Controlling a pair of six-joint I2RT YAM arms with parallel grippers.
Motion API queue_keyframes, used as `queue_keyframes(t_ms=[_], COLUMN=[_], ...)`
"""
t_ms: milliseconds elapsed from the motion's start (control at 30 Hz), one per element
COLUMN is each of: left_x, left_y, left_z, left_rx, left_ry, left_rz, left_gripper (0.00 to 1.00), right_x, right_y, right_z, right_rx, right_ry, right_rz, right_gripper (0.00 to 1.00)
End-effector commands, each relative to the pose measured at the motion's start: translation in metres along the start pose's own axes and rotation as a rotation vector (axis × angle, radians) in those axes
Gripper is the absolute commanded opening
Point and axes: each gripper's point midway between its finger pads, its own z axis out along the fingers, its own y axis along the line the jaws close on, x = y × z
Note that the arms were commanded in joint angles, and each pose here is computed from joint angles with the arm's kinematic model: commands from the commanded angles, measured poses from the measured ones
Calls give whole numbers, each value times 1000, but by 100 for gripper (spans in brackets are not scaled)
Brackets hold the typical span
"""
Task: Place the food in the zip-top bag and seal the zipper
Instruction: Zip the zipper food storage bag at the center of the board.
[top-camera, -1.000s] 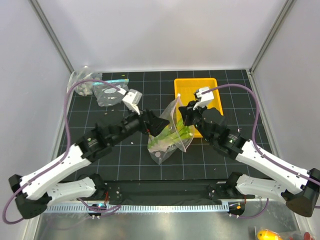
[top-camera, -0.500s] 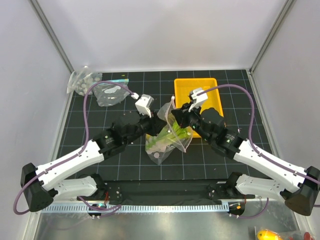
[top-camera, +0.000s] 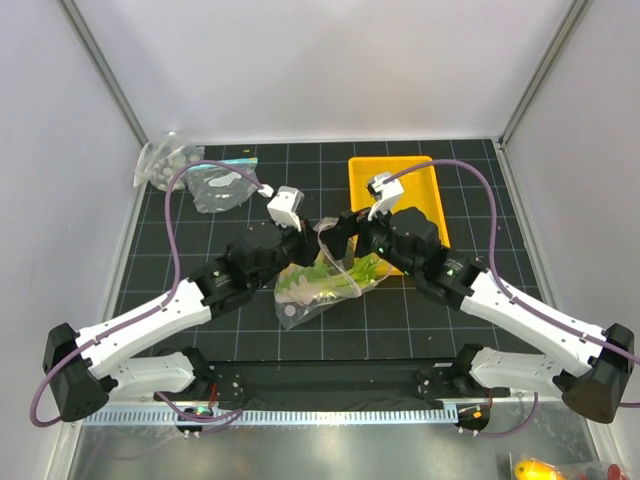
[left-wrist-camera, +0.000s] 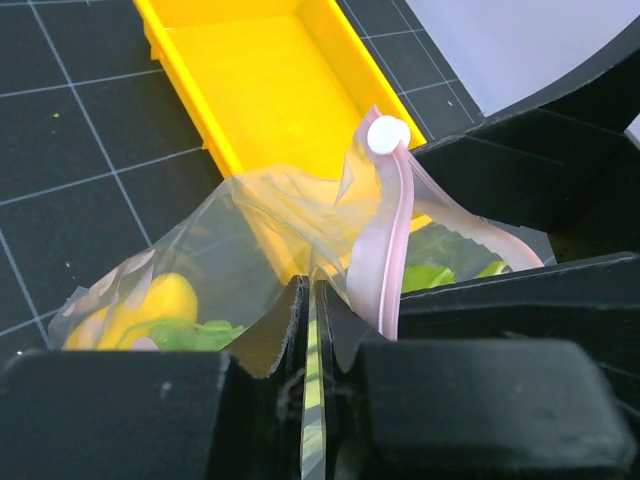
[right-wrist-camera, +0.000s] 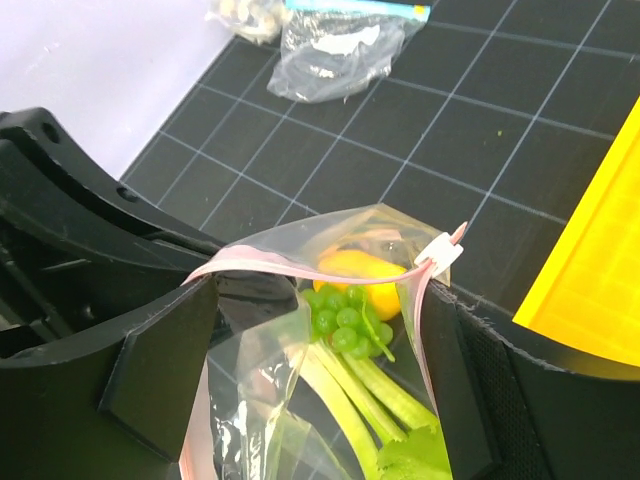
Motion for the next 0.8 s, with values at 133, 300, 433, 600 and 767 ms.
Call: queue_keyframes(t_ms=[133,300,433,600,767], left_x=[-19,-16,-19,-29,-44], left_y=[-3,-4,-2,4,38], left_z=[1,2,-2,-12,-29], left_rx=[6,10,-1,-30,-220], left_ry=[-64,-54,-59,-83,-107], left_rz=[-2,-5,-5,-9,7], left_gripper=[10,10,11,12,15], right_x=[0,-6,-9,-14,-20], right_y=[8,-3,-16,-27,-23], right_z=[15,12,8,2,-9], right_rx=[6,61,124,169,109], right_ry=[43,1,-16,-46,-98], right_rz=[43,67,45,-14,-93], right_gripper=[89,71,44,20,1])
